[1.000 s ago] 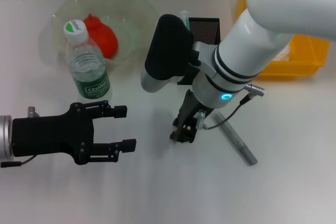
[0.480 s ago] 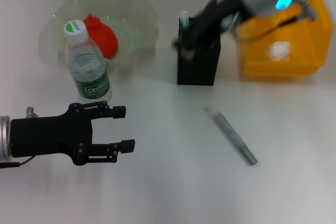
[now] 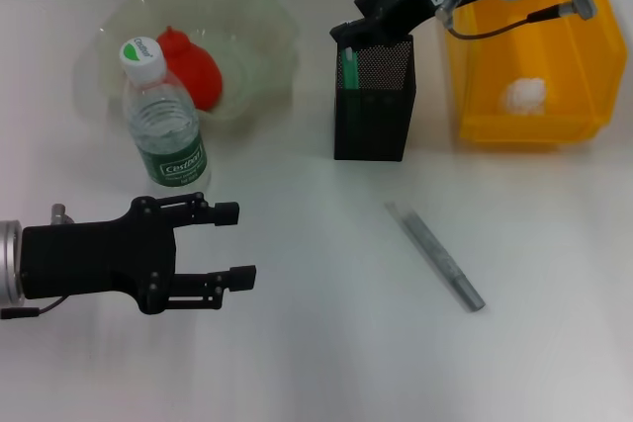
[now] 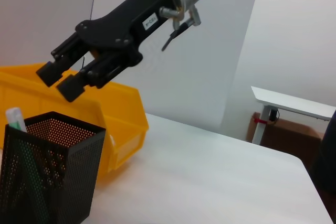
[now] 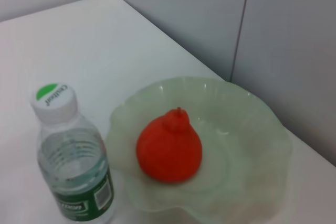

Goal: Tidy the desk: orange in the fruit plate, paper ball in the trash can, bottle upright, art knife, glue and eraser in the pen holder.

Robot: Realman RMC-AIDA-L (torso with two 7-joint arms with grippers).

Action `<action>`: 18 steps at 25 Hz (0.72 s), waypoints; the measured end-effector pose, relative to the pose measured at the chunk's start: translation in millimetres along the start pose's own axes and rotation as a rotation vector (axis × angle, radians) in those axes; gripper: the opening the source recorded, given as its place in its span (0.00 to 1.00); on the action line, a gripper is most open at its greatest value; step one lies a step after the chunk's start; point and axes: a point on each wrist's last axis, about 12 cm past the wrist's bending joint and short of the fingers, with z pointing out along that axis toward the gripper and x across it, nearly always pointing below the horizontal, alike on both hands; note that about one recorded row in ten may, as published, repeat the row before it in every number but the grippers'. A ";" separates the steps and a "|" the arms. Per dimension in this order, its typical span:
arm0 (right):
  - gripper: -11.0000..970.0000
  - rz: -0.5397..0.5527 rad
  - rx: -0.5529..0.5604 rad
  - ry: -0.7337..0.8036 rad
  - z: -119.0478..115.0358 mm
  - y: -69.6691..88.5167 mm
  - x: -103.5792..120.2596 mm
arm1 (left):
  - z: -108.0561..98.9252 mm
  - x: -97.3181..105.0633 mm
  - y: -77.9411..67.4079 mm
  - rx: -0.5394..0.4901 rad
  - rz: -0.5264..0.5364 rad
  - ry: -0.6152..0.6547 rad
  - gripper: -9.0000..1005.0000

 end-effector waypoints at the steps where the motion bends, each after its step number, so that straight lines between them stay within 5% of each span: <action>1: 0.40 -0.004 -0.005 -0.002 -2.5 1.2 -0.6 | 0.0 0.0 -0.1 0.000 -0.001 0.000 0.80; 7: 0.62 0.035 -0.073 0.139 -29.3 18.5 3.5 | -0.4 -0.6 -0.6 0.008 -0.006 -0.002 0.80; 10: 0.62 0.074 -0.074 0.273 -33.4 22.7 15.8 | -0.7 -0.8 -0.6 0.009 -0.008 -0.001 0.80; 18: 0.58 0.138 -0.119 0.465 10.4 34.2 63.3 | 1.4 -2.4 0.1 0.016 -0.003 -0.001 0.80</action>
